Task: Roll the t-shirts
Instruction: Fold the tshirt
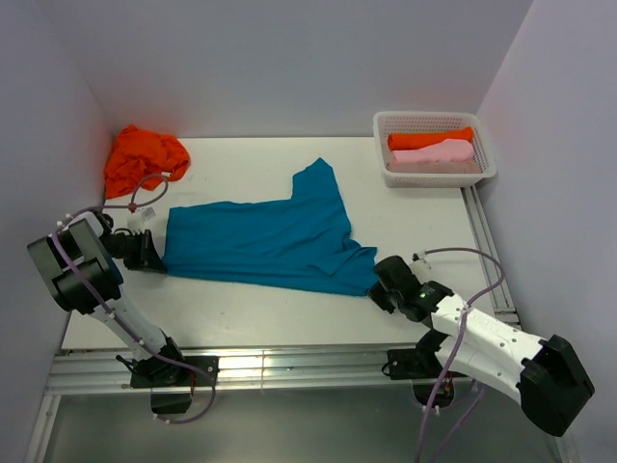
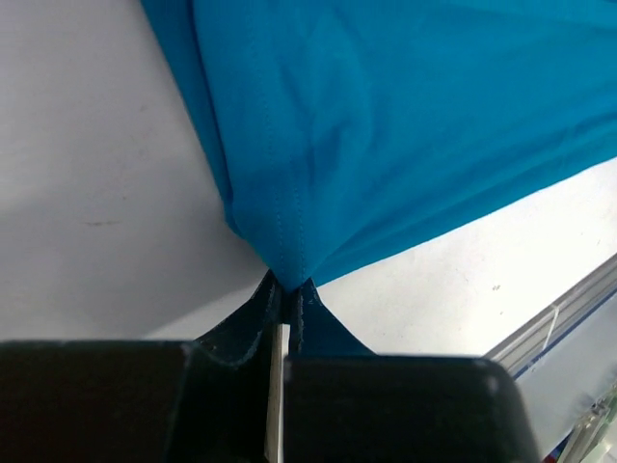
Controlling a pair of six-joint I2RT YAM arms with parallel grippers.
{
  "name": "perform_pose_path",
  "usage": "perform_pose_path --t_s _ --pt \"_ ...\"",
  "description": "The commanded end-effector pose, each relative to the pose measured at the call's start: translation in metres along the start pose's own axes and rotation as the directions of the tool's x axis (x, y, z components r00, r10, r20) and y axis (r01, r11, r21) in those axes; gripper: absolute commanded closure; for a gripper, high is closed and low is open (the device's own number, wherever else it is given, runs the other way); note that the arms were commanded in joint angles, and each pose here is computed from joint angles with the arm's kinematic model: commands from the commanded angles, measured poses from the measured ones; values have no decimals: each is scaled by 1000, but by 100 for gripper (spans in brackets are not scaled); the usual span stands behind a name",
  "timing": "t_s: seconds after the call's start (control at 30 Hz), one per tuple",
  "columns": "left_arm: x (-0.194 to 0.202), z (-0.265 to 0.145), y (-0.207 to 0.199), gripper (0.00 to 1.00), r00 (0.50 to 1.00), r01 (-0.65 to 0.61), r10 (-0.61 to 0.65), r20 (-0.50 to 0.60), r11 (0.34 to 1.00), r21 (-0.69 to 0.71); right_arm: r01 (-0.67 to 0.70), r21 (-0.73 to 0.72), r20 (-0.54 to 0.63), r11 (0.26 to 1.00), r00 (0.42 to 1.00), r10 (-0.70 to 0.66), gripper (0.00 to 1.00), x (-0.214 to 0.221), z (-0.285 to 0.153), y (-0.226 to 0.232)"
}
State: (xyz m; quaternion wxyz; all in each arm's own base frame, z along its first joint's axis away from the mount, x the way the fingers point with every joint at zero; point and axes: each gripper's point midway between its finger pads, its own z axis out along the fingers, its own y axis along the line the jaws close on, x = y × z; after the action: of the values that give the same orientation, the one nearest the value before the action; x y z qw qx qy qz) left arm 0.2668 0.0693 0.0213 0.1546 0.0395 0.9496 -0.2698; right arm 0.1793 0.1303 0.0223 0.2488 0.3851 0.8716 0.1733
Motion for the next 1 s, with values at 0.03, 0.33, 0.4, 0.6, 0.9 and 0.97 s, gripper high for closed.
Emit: perform_pose_path --t_s 0.03,0.33,0.4,0.6,0.9,0.97 --pt "-26 -15 -3 100 995 -99 99 27 995 4 39 -46 159 998 987 -31 100 -40 -26 29" --pt "-111 -86 -40 100 950 -212 206 235 977 1 184 -212 451 960 890 -71 100 -131 -140 128" --pt "-136 -109 -51 100 921 -249 245 302 968 -25 231 -209 500 950 860 -99 100 -145 -152 141" --pt "-193 -167 -92 100 798 -338 324 509 939 -67 337 -233 629 912 767 -123 100 -182 -195 183" --pt "-239 -257 -148 100 565 -394 408 717 897 -199 376 -287 730 881 681 -53 100 -214 -261 187" --pt "-238 -266 -156 100 544 -393 402 737 898 -200 387 -303 738 871 674 -43 100 -215 -273 187"
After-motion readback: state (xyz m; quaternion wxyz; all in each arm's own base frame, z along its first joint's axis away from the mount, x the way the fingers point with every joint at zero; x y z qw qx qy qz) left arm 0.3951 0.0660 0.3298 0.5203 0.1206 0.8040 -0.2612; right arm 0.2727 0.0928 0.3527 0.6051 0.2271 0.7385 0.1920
